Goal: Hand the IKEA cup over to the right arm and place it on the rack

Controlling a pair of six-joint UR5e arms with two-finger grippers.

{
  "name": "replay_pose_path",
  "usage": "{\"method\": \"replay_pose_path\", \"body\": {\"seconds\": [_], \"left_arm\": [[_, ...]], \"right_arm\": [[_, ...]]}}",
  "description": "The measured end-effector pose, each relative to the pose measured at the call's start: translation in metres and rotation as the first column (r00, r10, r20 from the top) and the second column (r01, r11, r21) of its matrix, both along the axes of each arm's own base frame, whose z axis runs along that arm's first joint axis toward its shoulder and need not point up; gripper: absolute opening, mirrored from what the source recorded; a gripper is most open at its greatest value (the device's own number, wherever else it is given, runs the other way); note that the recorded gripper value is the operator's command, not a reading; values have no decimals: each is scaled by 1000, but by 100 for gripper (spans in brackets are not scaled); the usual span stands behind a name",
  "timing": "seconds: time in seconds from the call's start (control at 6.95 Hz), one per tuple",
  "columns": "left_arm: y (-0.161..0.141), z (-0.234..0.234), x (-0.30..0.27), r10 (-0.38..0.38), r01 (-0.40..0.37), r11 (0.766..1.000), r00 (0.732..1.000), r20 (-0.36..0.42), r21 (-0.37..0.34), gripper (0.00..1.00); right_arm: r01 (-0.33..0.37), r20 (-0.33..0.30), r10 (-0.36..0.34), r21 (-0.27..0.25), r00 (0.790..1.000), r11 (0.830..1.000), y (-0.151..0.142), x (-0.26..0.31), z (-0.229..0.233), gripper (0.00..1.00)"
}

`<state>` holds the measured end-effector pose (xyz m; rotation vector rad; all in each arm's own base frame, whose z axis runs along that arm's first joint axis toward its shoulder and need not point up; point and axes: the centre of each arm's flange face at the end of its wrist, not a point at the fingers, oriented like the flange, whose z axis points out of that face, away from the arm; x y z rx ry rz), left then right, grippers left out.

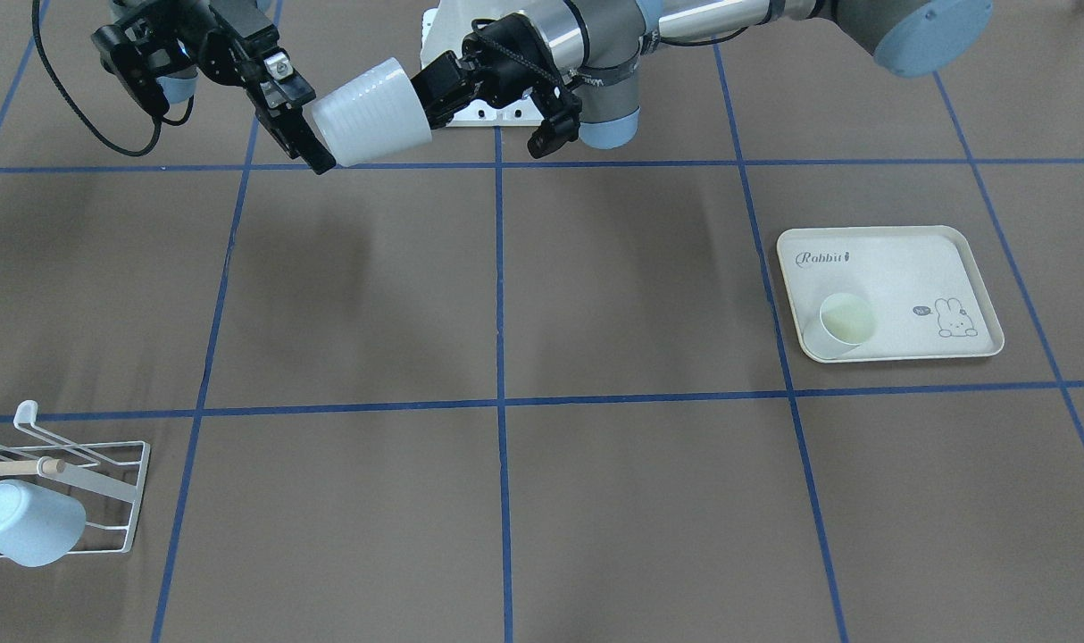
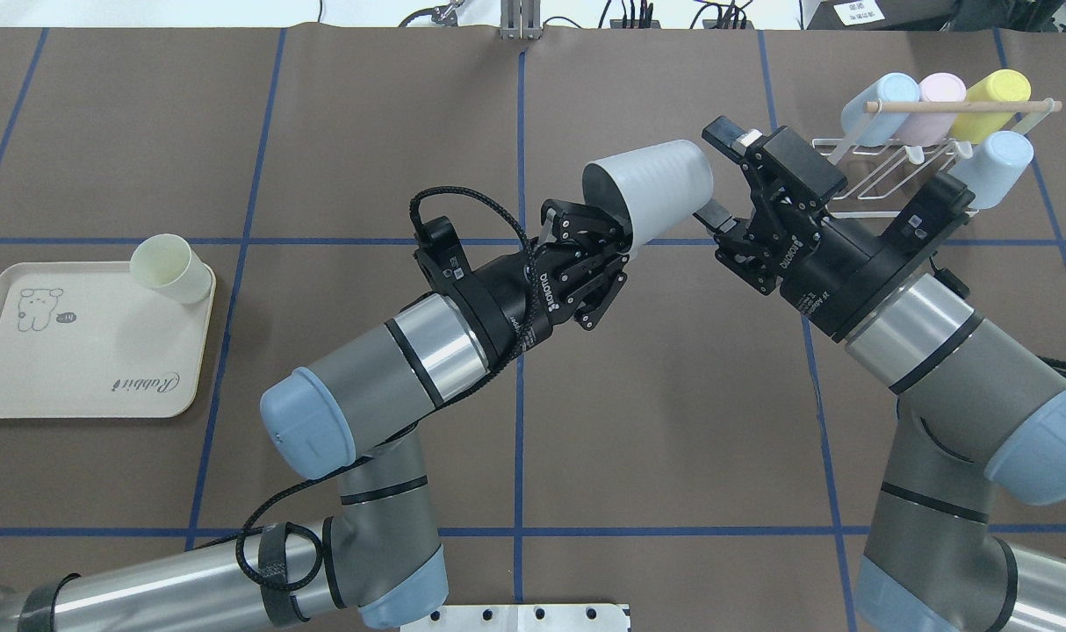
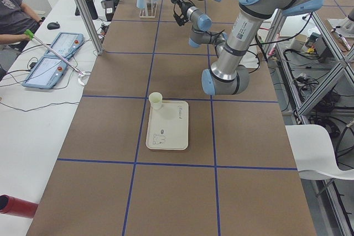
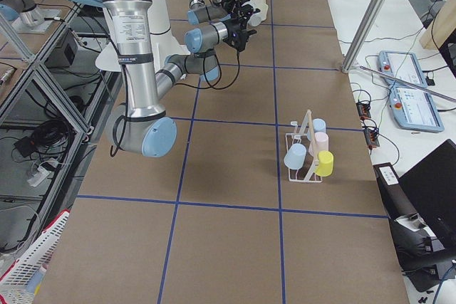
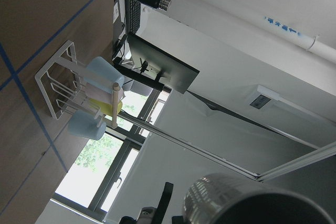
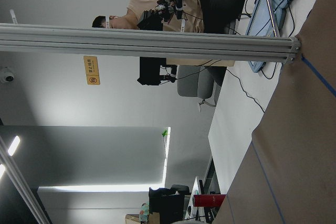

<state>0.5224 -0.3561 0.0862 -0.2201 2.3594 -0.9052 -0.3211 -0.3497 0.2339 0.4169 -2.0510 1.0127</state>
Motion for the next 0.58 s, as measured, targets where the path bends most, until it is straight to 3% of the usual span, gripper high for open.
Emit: {"method": "replay_pose_path", "body": {"seconds": [0.58], "left_arm": [[0,-10,9,5,-5,1000,1000,-2,0,0]], "right_arm": [[0,2,0,0,1000,1000,0,0,-1,100]]}}
